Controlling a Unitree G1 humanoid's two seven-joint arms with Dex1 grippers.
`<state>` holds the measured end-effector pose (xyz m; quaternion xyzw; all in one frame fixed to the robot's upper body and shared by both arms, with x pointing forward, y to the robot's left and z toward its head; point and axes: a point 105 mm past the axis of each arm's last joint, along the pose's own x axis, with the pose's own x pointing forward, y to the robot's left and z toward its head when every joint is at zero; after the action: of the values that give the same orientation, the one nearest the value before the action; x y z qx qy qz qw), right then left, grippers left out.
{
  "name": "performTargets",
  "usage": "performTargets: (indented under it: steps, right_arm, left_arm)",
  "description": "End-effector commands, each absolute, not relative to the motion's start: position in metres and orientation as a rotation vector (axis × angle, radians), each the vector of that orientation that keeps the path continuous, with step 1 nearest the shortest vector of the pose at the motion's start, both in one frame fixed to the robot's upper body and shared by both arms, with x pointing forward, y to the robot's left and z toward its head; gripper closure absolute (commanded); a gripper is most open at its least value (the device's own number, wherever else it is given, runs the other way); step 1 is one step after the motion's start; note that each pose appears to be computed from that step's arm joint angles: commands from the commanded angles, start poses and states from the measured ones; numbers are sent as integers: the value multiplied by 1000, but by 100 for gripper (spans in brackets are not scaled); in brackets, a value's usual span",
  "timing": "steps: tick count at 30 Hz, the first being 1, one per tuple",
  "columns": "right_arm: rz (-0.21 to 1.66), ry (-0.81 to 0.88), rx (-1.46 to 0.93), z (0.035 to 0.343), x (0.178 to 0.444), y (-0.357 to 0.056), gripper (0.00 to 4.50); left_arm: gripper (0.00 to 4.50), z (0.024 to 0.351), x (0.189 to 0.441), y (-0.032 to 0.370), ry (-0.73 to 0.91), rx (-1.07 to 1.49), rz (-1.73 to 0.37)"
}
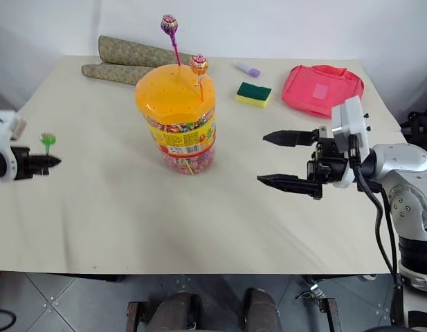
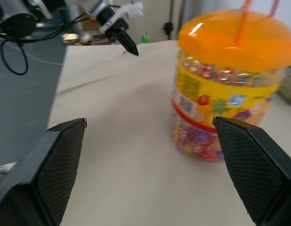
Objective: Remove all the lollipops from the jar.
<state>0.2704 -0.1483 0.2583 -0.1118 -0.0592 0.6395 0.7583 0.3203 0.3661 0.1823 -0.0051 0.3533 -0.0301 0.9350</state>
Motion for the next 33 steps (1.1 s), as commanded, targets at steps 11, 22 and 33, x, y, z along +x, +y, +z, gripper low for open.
performTargets:
  steps: [11, 22, 33]
  right_arm:
    - [1366, -206, -247, 267, 277, -146, 0]
    - [1294, -224, -289, 277, 279, -162, 0]
    - [1178, -301, -309, 303, 297, -171, 0]
  left_arm:
    - [347, 163, 308, 365, 842, -111, -9]
    - [3, 214, 305, 370, 731, 24, -23]
    - [3, 308, 327, 301, 236, 223, -438]
